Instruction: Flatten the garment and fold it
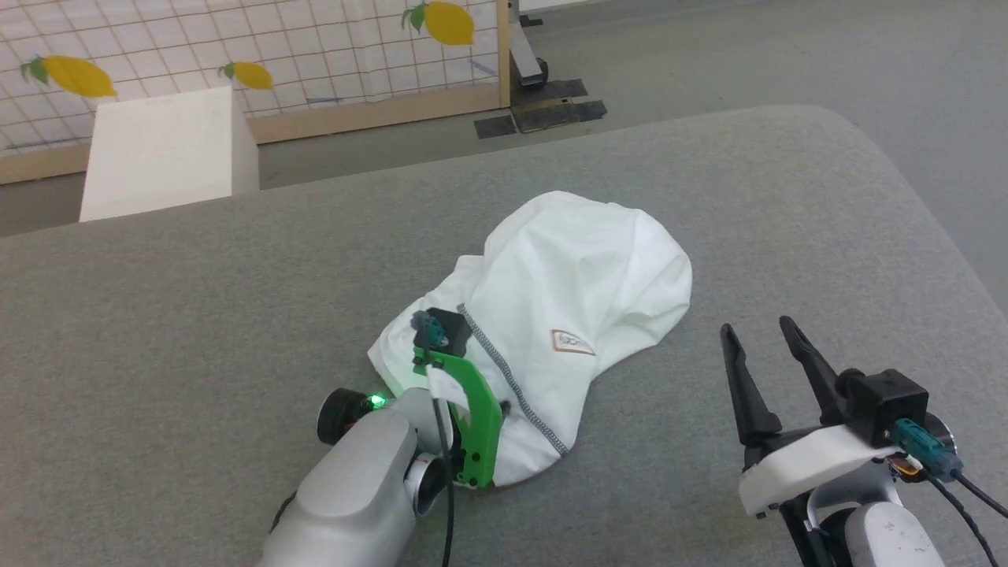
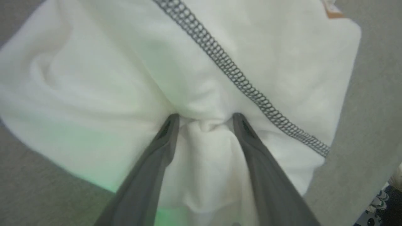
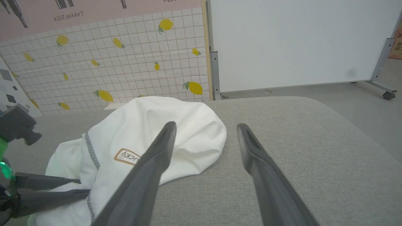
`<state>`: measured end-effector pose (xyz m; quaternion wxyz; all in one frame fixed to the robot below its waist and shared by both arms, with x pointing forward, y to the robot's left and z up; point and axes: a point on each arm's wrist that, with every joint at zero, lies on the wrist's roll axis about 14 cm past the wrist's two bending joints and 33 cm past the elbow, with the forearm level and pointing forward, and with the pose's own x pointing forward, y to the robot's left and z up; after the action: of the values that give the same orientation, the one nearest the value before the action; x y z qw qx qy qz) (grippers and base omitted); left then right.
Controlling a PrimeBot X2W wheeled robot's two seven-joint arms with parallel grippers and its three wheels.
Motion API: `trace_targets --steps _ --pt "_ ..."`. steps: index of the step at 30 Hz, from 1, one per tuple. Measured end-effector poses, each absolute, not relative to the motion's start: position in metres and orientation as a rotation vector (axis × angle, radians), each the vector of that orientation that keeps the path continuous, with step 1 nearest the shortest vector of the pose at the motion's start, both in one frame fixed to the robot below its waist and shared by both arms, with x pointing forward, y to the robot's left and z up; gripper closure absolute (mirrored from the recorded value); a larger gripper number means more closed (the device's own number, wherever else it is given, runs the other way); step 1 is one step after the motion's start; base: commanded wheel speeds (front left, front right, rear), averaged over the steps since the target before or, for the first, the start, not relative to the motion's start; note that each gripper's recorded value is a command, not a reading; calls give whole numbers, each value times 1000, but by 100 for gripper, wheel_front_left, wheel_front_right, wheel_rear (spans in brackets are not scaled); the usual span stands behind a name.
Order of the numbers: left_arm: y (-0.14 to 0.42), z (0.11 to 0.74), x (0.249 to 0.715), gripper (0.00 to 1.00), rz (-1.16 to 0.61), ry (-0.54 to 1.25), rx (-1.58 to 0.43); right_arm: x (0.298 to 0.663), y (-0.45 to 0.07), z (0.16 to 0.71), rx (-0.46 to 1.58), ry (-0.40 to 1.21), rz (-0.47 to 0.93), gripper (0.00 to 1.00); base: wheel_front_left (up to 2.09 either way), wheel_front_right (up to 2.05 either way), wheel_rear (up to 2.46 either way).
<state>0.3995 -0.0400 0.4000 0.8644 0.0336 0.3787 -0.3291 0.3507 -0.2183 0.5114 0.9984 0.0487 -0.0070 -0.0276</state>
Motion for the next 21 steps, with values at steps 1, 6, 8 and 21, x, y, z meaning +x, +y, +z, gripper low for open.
trace_targets --steps 1,6,8,21 --pt "-38 405 403 0 -670 759 40 352 -216 512 98 -15 -47 0 0 0 0" --pt "-26 476 441 0 -570 359 -167 356 -206 516 100 -26 -15 0 0 0 0" --pt "0 525 455 0 -489 98 -235 357 -201 518 100 -29 1 0 0 0 0" --pt "124 537 420 0 -194 -101 -226 364 -189 528 85 -48 41 0 0 0 0"
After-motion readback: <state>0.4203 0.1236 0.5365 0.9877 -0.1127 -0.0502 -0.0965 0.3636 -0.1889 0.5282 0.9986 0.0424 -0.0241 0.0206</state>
